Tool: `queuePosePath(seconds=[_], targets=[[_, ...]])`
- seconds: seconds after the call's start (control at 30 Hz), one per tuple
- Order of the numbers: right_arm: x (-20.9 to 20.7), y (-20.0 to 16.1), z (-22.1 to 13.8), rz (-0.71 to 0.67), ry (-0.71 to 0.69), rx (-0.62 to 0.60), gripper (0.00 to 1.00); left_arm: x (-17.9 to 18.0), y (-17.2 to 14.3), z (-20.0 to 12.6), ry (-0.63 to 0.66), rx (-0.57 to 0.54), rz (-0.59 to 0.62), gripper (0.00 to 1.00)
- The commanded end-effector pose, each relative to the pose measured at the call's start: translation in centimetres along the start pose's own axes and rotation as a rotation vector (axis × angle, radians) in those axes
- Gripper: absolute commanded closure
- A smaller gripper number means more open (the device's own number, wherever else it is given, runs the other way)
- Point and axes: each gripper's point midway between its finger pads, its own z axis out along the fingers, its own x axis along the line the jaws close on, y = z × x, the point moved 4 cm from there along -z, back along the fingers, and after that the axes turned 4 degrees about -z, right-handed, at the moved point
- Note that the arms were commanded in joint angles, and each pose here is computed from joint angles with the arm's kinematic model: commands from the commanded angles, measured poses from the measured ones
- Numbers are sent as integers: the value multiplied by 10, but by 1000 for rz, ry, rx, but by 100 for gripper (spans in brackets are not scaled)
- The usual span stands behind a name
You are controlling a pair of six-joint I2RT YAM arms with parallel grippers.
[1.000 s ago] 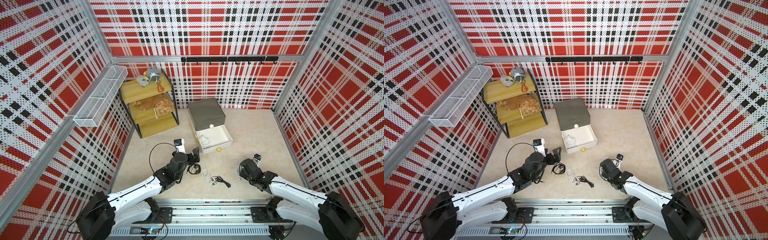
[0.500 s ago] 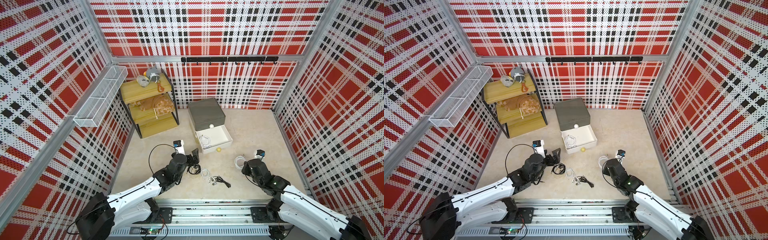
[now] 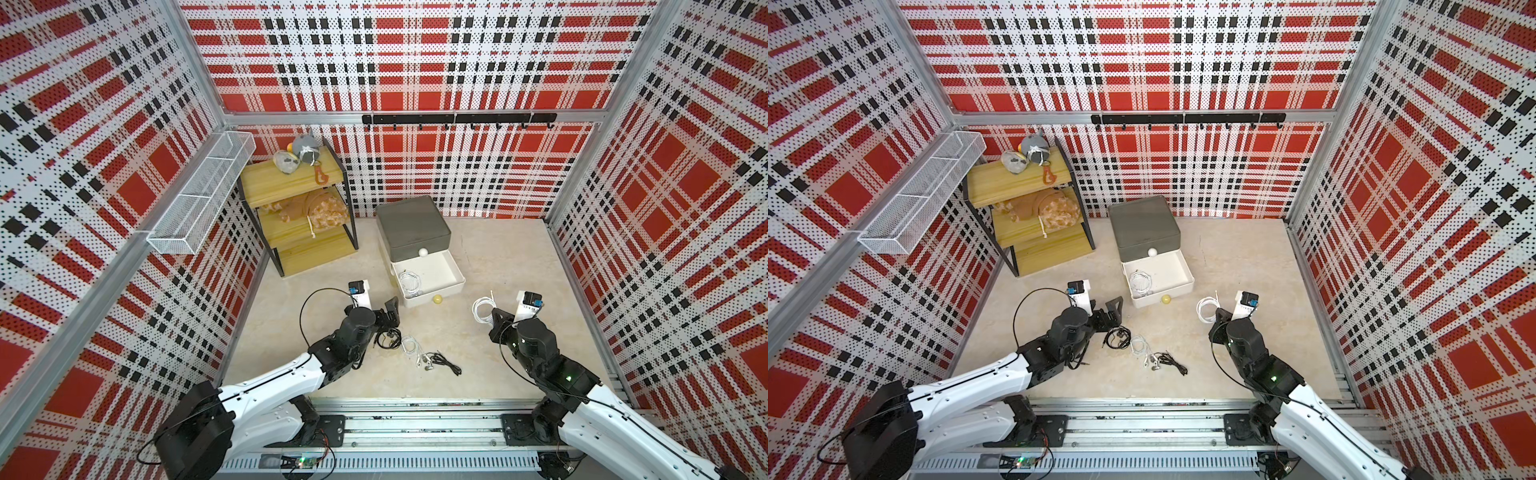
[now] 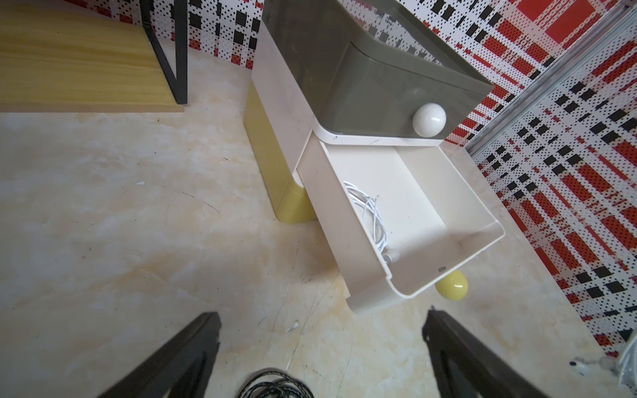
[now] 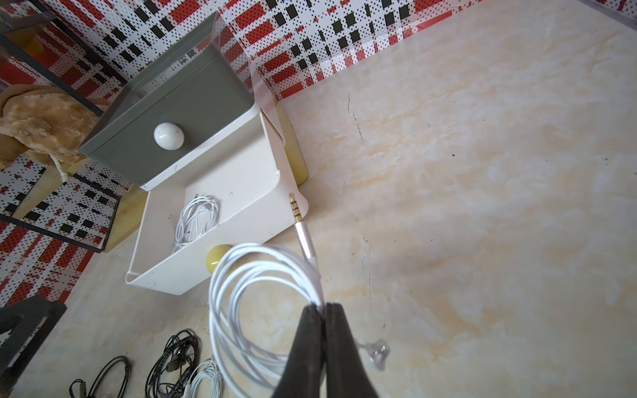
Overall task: Place the wired earphones into the drawer by color
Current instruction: Place the wired earphones in the drawer.
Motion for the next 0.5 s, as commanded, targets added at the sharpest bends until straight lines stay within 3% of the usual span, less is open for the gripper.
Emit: queuePosePath(seconds=[0.0,0.47], targets=[[20,24,1,-33,62,-55,100,-5,1,1,-27,-5,-2,1],[90,60,41,-159,236,-44,100,-4,-9,2,-43,27,-11,1]])
